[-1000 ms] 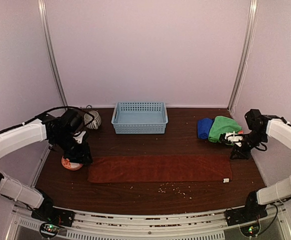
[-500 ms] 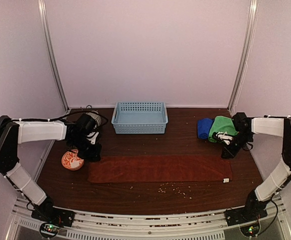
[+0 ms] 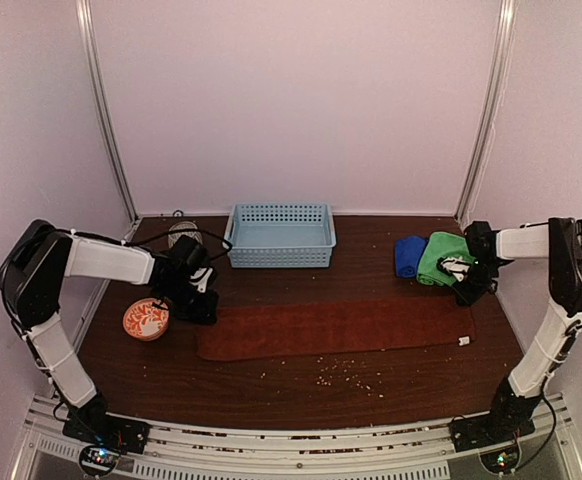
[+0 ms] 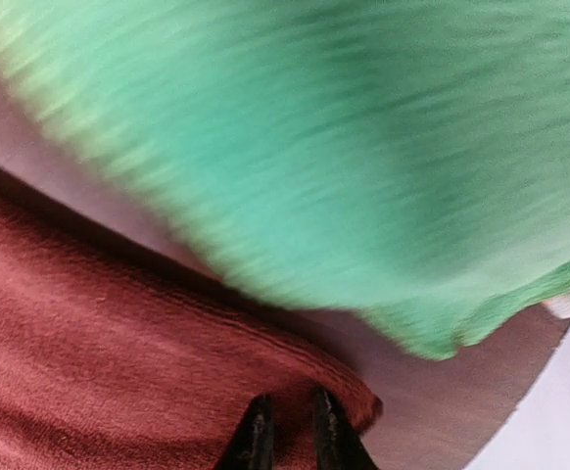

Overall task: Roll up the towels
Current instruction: Pick up the towel from the center of the board.

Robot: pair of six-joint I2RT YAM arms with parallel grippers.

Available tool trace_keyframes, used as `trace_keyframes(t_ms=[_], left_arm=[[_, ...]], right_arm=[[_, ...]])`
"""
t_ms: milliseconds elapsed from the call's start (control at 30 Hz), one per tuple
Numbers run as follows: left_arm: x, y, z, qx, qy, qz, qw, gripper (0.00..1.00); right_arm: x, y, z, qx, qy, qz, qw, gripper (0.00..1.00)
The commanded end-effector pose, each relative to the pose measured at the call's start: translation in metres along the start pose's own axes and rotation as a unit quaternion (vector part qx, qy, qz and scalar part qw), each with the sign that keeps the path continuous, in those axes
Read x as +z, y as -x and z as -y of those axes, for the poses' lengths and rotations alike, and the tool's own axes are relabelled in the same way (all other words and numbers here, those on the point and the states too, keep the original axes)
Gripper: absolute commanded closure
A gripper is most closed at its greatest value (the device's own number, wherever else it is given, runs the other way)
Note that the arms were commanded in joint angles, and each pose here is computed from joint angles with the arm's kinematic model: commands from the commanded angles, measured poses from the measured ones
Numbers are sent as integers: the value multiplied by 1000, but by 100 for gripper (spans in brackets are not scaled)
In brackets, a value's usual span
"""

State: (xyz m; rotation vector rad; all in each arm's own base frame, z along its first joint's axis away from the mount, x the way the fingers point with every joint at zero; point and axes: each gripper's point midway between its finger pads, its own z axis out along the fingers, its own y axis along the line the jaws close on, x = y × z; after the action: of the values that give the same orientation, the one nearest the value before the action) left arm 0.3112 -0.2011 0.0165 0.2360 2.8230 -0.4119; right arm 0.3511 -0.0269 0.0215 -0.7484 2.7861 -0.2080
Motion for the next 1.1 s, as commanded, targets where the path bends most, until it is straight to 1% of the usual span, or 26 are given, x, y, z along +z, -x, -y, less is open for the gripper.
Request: trace_keyframes(t_ms=[0, 100, 167, 300, 400, 533, 700, 767, 800, 1000, 1067], left_arm=[[11, 12, 8, 12, -12, 0, 1000, 100], [-1, 29, 17, 26, -20, 23, 999, 100], [-11, 38, 22, 39, -26, 39, 998, 97], [-30, 50, 29, 56, -35, 72, 995, 80], [-39, 56, 26, 59, -23, 96, 993, 72], [-38, 53, 22, 59, -16, 97, 993, 71], [-34, 50, 15, 66, 1, 92, 994, 71], [-34, 49, 15, 65, 2, 91, 994, 70], [-34, 49, 14, 65, 4, 91, 994, 70], [-34, 48, 6, 64, 26, 91, 994, 70], [-33, 47, 4, 64, 30, 89, 994, 70]], right_arm=[[-15, 14, 43, 19, -57, -17, 998, 83], [-42, 23, 35, 41, -28, 9, 999, 76], [-60, 20, 29, 61, -22, 23, 998, 70], [-74, 7, 22, 117, -26, 36, 992, 62], [-66, -6, 12, 125, -5, 27, 992, 61], [-56, -12, 0, 140, 48, 4, 989, 60], [-42, -14, -15, 148, 101, -13, 984, 55], [-35, -17, -17, 152, 108, -21, 982, 47], [-33, -18, -17, 156, 108, -24, 982, 46], [-26, -28, -11, 176, 107, -34, 978, 46], [-27, -31, -4, 184, 95, -35, 978, 47]])
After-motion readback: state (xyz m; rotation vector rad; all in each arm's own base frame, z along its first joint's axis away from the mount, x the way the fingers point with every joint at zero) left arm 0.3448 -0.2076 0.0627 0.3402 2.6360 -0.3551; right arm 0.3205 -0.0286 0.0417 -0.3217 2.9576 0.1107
